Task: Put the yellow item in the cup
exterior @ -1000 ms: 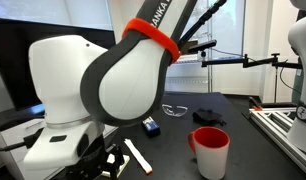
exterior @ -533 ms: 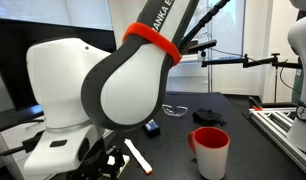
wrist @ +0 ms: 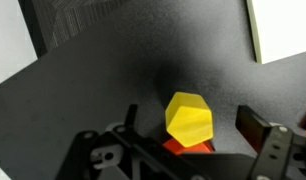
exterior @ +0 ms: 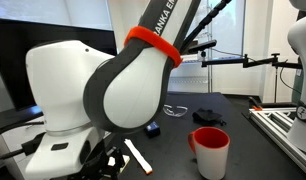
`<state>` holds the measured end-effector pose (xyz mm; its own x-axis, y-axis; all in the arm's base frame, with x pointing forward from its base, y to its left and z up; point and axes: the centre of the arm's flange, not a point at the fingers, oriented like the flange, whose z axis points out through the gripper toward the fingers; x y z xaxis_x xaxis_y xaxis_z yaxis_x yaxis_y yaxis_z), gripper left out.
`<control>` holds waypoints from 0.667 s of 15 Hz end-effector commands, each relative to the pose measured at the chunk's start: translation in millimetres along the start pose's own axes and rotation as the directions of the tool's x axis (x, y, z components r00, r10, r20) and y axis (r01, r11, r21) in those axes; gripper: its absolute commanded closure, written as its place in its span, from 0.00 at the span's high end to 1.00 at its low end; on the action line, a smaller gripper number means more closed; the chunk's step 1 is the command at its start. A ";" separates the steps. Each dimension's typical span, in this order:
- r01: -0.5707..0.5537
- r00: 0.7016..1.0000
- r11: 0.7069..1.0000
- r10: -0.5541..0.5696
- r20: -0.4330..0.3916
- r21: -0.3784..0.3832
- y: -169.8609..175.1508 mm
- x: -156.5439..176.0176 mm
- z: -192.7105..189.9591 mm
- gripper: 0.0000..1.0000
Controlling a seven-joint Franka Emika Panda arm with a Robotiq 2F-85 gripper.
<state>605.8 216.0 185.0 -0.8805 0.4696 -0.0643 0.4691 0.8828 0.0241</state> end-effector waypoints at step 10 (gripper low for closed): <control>0.040 0.999 0.999 -0.041 0.020 0.026 3.5 -3.9 -6.6 0.58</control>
<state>604.0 216.3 183.0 -0.8836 0.4643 -0.0607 0.4647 0.8854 0.0084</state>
